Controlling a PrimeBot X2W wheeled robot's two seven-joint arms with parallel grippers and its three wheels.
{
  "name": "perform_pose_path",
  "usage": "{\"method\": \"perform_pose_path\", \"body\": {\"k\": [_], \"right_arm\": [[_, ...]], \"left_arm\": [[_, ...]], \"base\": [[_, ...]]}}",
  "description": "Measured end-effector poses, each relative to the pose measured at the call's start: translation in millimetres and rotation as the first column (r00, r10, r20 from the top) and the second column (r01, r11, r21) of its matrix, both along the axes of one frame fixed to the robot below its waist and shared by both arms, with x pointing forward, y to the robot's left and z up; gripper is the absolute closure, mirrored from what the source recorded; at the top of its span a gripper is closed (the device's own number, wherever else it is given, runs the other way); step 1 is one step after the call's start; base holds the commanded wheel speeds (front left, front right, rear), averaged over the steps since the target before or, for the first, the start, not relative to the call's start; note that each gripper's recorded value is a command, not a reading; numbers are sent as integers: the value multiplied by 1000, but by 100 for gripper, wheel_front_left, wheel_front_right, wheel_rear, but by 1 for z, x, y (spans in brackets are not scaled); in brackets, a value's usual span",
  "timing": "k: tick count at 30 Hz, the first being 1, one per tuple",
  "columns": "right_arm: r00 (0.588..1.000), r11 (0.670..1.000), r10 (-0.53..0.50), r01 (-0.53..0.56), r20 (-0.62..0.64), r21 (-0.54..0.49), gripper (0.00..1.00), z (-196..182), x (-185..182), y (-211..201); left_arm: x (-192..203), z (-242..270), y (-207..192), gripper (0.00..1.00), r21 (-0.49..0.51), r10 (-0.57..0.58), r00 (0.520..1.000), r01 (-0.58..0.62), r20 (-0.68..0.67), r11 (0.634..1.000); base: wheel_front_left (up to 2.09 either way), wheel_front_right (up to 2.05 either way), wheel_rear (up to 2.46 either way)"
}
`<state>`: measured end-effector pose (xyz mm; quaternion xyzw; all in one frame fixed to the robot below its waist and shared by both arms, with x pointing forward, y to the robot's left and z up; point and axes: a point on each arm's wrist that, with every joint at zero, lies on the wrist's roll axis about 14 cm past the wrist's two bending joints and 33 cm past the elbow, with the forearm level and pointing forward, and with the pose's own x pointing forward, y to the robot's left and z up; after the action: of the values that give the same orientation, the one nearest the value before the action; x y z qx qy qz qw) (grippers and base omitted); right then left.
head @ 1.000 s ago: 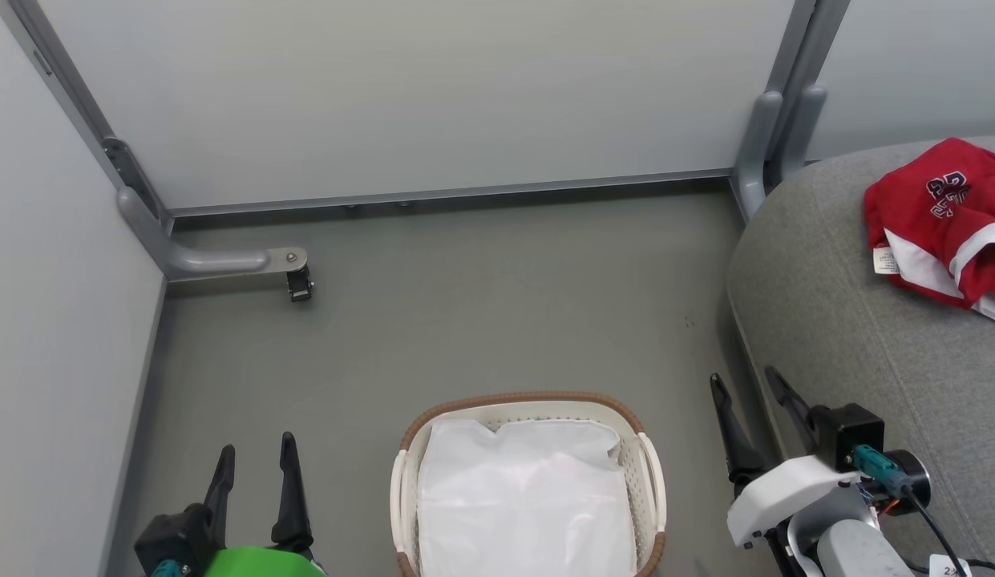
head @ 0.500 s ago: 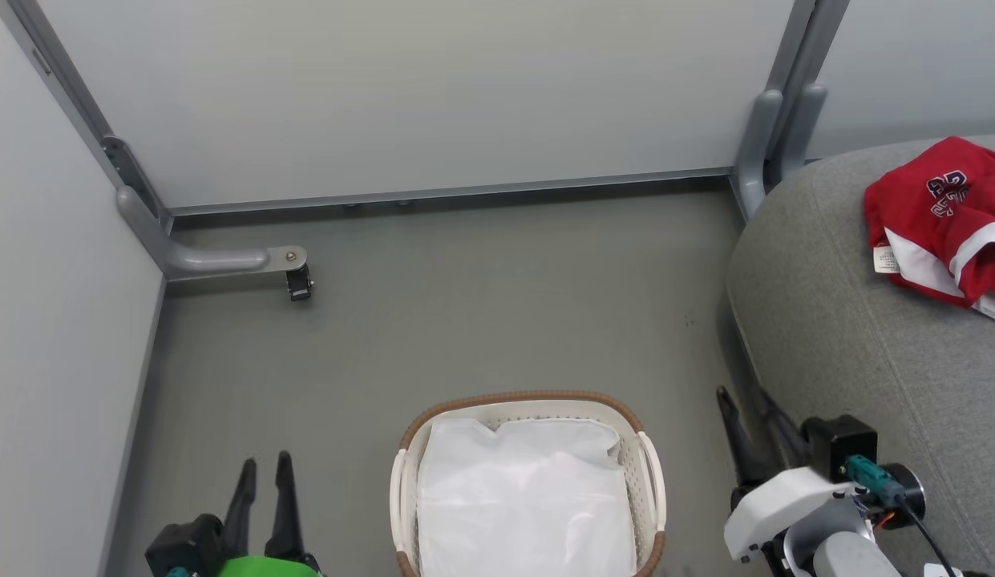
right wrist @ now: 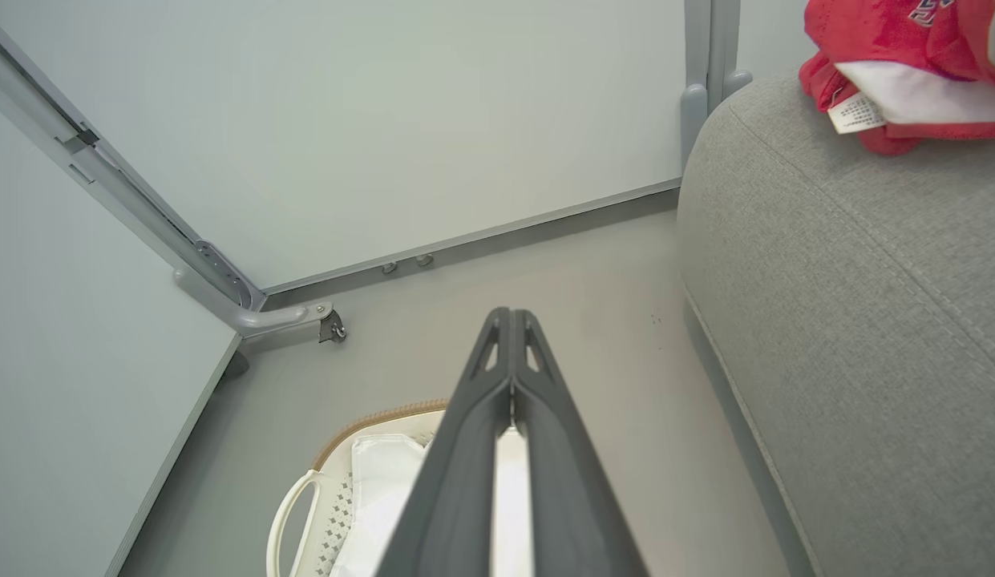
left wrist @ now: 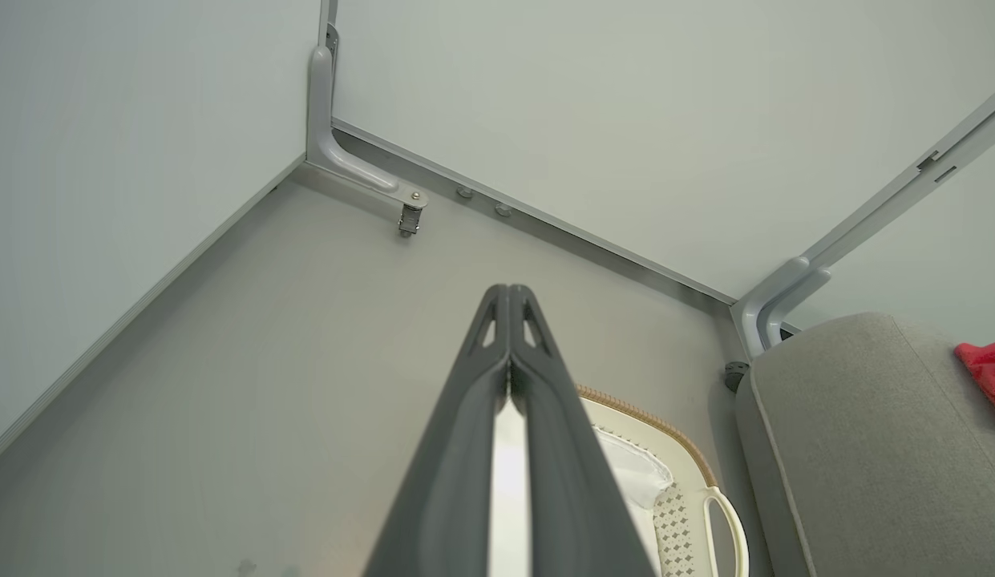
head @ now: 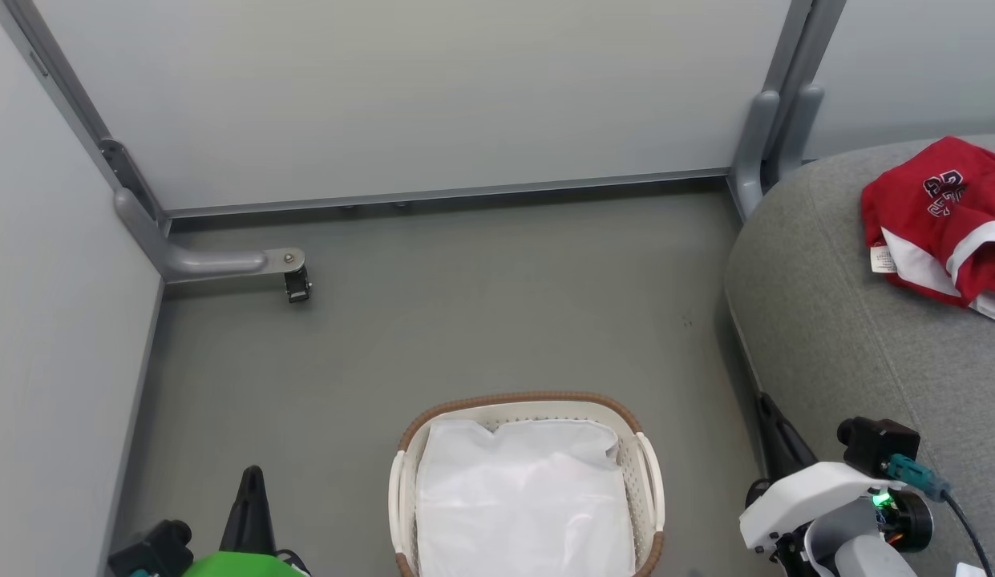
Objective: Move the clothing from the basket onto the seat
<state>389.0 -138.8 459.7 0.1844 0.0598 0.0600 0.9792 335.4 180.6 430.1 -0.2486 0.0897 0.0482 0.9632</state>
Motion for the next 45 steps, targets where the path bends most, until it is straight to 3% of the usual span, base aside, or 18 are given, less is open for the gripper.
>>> {"method": "perform_pose_path", "body": {"k": [10,20,45], "right_arm": [[998,985,-56,59,-26,159,100,5,2,-10],[994,948,-95,107,-52,300,100,8,3,-19],[986,802,-137,169,-100,573,100,18,4,-34]], "left_arm": [[7,5,6,100,-140,42,999,-42,-1,989],[13,11,8,100,-269,67,998,-63,4,961],[27,26,14,100,-527,112,994,-84,20,846]], "base": [[0,0,0],[0,0,0],[0,0,0]]}}
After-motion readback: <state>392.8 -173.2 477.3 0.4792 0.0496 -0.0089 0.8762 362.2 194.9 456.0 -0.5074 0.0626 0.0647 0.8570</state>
